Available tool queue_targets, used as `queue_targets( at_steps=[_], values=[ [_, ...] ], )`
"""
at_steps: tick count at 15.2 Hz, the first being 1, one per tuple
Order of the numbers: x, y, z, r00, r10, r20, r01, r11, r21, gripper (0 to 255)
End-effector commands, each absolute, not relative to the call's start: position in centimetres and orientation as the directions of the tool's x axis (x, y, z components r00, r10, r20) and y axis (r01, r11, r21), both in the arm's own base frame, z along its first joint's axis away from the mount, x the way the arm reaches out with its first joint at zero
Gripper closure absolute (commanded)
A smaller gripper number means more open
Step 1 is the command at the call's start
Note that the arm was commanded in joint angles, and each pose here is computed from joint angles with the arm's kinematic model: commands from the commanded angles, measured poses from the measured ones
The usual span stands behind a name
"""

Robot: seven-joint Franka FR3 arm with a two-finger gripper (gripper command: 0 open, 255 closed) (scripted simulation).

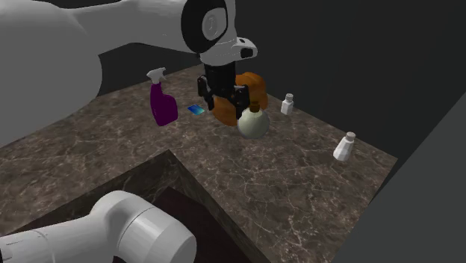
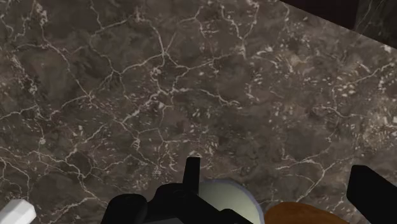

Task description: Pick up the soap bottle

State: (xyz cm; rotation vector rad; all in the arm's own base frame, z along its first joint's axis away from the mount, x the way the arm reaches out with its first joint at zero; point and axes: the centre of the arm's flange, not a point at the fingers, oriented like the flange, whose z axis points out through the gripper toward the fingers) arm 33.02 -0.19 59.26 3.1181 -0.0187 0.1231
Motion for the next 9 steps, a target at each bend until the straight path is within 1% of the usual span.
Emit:
queue_targets(
  at_steps=[1, 9],
  values=[
    [33.0, -0.2, 59.3, 0.997, -0.011, 0.079, -0.013, -1.000, 0.020, 0],
    [43.8, -1.7, 57.5, 0.994, 0.102, 0.047, 0.101, -0.994, 0.028, 0]
  ],
)
